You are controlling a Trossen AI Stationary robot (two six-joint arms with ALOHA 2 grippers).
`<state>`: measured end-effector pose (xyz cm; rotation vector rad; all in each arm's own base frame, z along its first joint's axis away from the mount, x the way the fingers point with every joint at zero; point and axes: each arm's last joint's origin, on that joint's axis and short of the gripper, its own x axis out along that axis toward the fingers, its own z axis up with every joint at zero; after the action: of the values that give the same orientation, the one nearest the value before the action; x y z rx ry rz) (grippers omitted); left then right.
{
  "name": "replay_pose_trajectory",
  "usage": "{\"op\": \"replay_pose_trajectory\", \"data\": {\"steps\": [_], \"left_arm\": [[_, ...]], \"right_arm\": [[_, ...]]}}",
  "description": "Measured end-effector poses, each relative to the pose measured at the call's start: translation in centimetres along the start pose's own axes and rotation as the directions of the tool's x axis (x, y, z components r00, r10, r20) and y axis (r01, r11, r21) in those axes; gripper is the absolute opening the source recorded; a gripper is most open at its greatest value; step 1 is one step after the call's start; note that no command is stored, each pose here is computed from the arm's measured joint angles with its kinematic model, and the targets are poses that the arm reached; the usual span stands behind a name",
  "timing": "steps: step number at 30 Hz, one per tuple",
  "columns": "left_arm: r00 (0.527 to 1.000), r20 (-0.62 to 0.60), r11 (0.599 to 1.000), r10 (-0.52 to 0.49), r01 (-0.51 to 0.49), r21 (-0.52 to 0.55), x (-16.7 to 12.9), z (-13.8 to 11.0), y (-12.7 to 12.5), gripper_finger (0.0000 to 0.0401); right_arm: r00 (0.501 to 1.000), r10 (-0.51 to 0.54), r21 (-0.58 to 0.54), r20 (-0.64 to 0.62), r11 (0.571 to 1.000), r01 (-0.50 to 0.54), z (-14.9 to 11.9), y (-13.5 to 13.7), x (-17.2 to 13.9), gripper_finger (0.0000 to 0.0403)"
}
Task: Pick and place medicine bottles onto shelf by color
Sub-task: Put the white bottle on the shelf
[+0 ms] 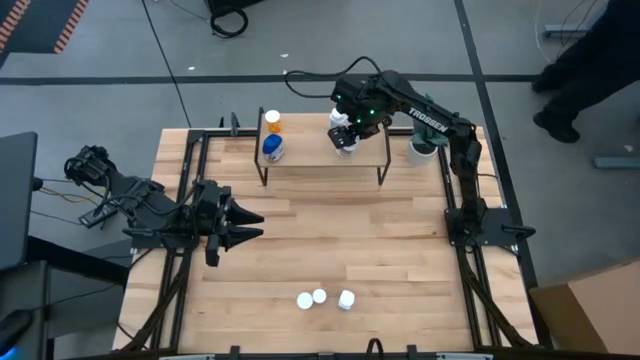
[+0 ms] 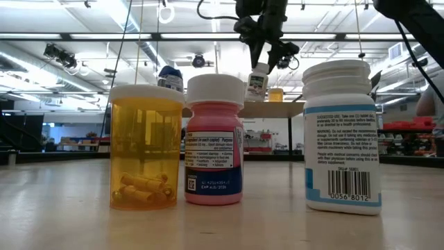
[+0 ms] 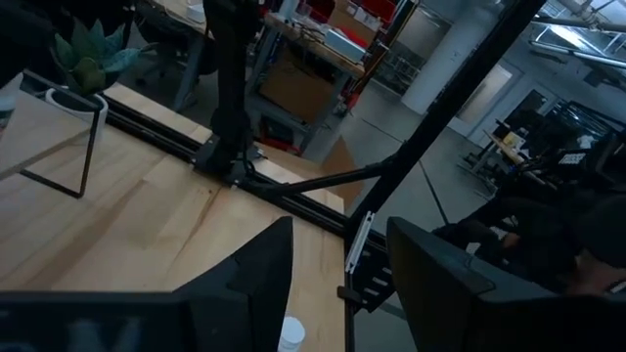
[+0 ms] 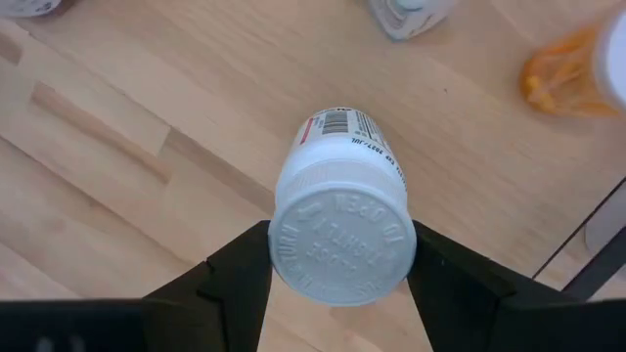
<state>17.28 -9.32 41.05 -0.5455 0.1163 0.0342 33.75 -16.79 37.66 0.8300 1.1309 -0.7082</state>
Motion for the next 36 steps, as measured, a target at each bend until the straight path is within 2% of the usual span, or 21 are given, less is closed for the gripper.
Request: {"op": "replay_pose_trajectory", "data": {"steps": [3,9,13,22,30,36], "left_arm": [[1.0,0.005,1.0,0.007,-0.007,0.001,0.0,0.0,0.0,0.0172],[1.0,0.01,1.0,0.015,-0.015,0.001,0.0,0.0,0.0,0.0174],[1.0,0.01,1.0,0.016,-0.016,-0.001,0.0,0.0,0.0,0.0172],[0.997,0.041,0.998,0.06,-0.061,0.006,0.0,0.1,0.2,0.0172],[0.994,0.063,0.996,0.092,-0.092,0.005,0.0,0.2,0.3,0.0172],[0.992,0.073,0.994,0.106,-0.106,0.004,0.0,0.2,0.4,0.0176]], "right_arm": [[1.0,0.015,-0.01,-0.009,1.0,-0.015,0.0,-0.1,0.0,0.0219],[1.0,0.017,-0.214,-0.005,0.977,-0.017,-1.4,1.7,-0.3,0.0219],[0.999,-0.005,-0.261,0.05,0.965,0.018,-1.7,1.3,-1.6,0.0219],[0.983,-0.014,-0.251,0.182,0.966,0.061,-3.1,-1.4,-6.2,0.022],[0.992,-0.125,-0.263,0.019,0.956,0.126,-7.7,-3.6,-3.4,0.0222],[0.994,-0.093,-0.224,0.061,0.969,0.104,-9.0,-4.4,-3.4,0.0222]]}}
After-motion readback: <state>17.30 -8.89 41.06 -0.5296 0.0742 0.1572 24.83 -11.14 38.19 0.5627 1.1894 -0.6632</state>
